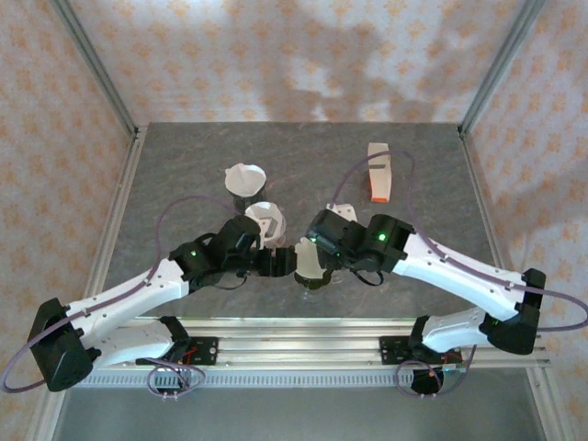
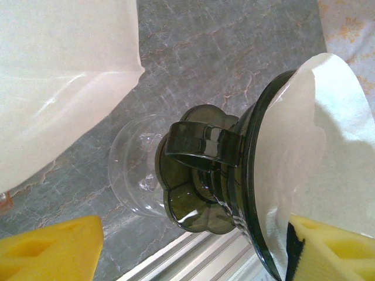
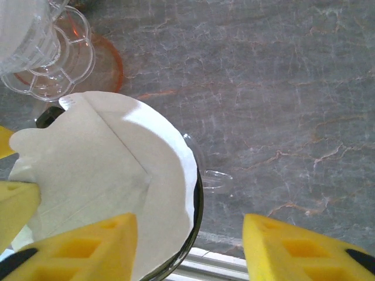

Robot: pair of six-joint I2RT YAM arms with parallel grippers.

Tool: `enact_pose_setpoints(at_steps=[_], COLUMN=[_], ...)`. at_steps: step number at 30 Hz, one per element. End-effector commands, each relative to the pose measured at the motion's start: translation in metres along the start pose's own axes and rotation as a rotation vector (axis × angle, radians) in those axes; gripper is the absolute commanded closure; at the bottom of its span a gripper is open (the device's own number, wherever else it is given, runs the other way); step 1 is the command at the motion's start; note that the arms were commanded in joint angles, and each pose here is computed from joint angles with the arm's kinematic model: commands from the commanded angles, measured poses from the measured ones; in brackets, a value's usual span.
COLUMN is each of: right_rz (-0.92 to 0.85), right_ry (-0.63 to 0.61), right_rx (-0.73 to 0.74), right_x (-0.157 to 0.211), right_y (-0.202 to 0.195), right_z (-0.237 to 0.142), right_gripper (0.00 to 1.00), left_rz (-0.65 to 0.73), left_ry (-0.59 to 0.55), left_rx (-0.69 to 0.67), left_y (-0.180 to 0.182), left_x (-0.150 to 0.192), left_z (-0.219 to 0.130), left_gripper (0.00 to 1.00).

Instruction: Place the coffee filter in the dripper

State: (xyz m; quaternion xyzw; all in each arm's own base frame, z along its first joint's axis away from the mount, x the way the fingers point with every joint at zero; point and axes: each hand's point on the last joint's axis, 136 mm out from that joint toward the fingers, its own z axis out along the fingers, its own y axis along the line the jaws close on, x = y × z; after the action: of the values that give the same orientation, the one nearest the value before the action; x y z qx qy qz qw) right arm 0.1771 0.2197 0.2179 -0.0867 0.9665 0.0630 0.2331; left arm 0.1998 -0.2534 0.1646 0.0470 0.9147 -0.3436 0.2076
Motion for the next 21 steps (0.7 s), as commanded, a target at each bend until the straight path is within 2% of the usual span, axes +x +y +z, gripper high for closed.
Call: enact_pose_setpoints(at_steps=[1, 11, 21], right_rz=[-0.018, -0.016, -0.008], right_ry=[0.052, 0.125, 0.123], right_rx=[-0.006, -0.027, 0.004], right_x=[0.009, 0.028, 0.036], right_y=[0.006, 0.010, -0.003], right_z=[0.005, 0.022, 0.022], right_gripper=[0.46, 0.44, 0.53], left_rz=[0.001, 0.001, -0.003], left_ry=[-0.021, -0.016, -0.013], left_rx=[0.006, 0.005, 0.003], left_y=[-0.001, 0.000, 0.001], left_x=[-0.001, 0.000, 0.001], left_z=[0.000, 0.001, 0.003], left_gripper=[0.23, 0.22, 0.23])
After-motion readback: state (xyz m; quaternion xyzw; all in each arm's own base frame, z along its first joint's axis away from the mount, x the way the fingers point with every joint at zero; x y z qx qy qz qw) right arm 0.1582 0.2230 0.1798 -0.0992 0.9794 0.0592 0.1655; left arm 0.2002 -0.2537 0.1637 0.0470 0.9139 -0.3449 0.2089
